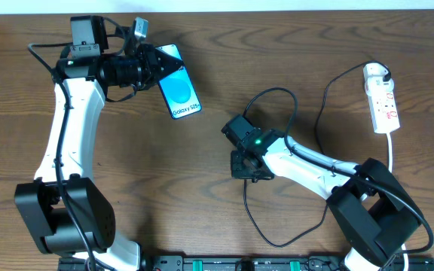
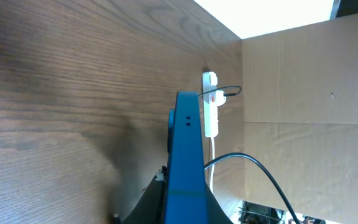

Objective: Plug charger to phone and switch on socket
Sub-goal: 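Grasp the USB-C plug with the right gripper and lift it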

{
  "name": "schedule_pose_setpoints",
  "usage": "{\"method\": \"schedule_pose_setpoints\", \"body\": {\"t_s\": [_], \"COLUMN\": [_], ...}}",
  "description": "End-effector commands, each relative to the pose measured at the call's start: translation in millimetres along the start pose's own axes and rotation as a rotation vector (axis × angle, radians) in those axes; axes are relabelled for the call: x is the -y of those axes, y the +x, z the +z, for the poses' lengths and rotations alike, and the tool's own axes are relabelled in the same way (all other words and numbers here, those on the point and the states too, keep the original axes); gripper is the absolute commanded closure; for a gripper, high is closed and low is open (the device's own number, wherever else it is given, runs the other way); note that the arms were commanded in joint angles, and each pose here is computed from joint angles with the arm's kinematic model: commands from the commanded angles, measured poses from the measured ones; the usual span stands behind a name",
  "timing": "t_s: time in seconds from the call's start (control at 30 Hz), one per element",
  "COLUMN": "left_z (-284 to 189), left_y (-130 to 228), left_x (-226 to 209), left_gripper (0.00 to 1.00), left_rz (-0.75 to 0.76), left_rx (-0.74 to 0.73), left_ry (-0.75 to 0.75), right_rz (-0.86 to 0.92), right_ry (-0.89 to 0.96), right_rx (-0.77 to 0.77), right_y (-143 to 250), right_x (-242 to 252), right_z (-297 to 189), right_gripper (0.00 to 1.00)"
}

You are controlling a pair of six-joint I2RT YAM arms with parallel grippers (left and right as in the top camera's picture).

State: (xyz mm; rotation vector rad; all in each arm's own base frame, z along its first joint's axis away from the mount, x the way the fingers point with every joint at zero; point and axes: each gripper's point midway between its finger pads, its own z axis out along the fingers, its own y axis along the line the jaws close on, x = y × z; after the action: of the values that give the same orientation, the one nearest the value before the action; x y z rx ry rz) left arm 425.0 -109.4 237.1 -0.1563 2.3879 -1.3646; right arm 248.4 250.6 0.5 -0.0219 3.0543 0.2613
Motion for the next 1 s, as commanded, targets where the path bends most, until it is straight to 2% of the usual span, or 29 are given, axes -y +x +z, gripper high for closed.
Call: {"method": "schedule_pose_setpoints", "body": {"t_s": [0.0, 0.73, 0.87, 0.97], "left_z": [-2, -2, -2, -3], "left_y": [-1, -1, 0, 1], "left_x": [5, 5, 5, 10], "left_gripper": [0.92, 0.92, 0.93, 0.93], "left_rz": [0.014, 0.014, 0.013, 0.016], "left_rx": [0.000, 0.000, -0.001, -0.011], "left_ry": [0.019, 0.020, 0.023, 0.049], "right_rz": [-0.004, 0.018, -0.057, -0.166], "right_ry": [0.011, 0.002, -0.140, -0.373], "right_rx": [0.009, 0.001, -0.038, -0.080], "right_y": [-3, -11, -14, -16], "right_x": [-1, 8, -10, -39], "right_z": [2, 0, -3, -15], "right_gripper": [0.85, 0.99, 0.99, 0.99]}}
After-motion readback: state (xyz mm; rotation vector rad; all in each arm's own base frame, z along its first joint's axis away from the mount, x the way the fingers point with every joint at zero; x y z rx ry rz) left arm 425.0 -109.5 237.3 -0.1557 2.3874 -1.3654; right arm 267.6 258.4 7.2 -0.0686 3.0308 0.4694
